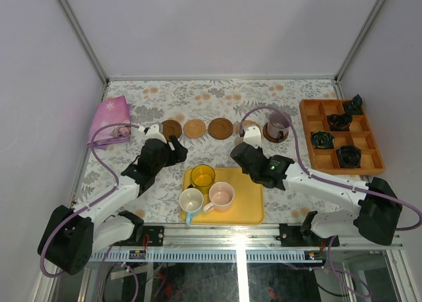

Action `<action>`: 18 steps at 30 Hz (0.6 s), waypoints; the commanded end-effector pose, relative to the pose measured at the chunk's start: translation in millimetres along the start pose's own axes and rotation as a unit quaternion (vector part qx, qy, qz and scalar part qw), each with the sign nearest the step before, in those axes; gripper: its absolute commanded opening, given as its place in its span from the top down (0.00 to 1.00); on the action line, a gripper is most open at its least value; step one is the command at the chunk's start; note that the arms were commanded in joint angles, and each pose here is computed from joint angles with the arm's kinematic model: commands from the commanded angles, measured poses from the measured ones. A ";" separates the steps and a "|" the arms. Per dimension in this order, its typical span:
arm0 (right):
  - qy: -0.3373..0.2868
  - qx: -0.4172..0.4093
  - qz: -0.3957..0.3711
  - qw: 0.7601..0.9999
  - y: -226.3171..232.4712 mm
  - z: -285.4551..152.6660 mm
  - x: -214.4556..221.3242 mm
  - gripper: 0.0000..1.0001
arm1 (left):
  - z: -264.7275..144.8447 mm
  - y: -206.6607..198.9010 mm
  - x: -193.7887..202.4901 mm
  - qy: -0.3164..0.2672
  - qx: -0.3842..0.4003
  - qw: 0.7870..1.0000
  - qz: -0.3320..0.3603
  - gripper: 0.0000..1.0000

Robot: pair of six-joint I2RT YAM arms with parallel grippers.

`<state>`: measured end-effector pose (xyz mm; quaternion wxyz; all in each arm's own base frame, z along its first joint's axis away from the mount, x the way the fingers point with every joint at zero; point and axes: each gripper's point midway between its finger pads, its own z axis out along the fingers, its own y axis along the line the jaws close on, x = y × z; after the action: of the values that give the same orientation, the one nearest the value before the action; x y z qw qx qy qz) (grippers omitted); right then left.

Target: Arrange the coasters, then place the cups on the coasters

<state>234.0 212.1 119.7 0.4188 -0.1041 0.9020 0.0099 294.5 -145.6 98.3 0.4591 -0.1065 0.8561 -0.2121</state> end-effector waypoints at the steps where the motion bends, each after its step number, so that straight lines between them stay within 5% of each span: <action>1: -0.115 0.025 0.058 0.991 -13.6 2.1 -80.4 1.00 | 1.6 1.6 -1.8 -0.008 -0.005 1.000 0.008 0.30; 18: -0.118 0.062 0.074 0.988 -50.4 98.5 -118.2 1.00 | 6.0 7.8 -3.4 -0.010 -0.024 0.999 0.019 0.30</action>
<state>347.0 174.7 98.5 0.4483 -0.0437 0.8910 -0.0572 296.1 -140.9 90.8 0.4568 -0.1090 0.8612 -0.1945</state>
